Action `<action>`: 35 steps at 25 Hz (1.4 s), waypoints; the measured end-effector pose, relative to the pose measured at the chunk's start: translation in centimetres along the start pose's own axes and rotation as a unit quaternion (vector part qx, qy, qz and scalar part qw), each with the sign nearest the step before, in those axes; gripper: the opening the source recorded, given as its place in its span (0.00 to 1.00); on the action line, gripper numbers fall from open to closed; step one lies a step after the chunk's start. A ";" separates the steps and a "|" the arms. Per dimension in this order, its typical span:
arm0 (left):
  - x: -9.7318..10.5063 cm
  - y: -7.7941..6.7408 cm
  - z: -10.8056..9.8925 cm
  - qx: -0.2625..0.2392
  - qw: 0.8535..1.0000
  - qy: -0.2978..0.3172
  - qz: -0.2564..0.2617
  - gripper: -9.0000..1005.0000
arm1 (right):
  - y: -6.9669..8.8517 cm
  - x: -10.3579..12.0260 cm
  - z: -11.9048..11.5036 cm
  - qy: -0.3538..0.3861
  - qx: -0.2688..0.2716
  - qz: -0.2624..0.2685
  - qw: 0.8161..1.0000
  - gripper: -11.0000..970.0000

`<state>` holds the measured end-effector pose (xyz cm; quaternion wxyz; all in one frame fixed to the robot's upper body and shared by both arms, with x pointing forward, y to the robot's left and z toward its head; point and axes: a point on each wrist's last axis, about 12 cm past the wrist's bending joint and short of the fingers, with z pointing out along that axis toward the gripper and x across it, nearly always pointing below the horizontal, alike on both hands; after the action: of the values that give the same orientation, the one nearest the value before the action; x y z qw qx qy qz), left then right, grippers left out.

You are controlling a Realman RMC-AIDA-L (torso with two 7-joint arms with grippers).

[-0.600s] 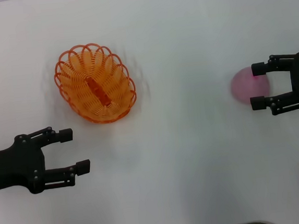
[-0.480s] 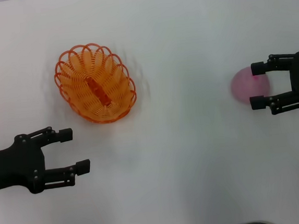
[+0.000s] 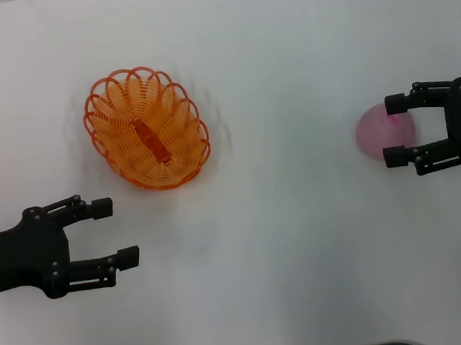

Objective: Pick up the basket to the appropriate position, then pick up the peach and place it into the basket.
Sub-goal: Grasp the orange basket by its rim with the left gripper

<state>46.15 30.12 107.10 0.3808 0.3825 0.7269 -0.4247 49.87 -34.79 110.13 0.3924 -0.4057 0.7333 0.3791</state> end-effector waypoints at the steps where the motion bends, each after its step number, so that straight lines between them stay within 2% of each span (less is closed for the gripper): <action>1: 0.0 0.0 0.0 -0.001 1.000 0.000 0.000 0.90 | 0.0 0.0 0.0 0.000 0.000 0.000 1.000 0.97; 35: -0.2 0.2 0.0 -0.005 1.000 0.000 -0.003 0.90 | -0.2 -0.6 0.5 -0.001 -0.004 -0.011 1.000 0.97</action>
<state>46.47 30.12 107.17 0.3818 0.3784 0.7301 -0.4220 50.40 -34.31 110.38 0.3955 -0.4148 0.7268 0.3784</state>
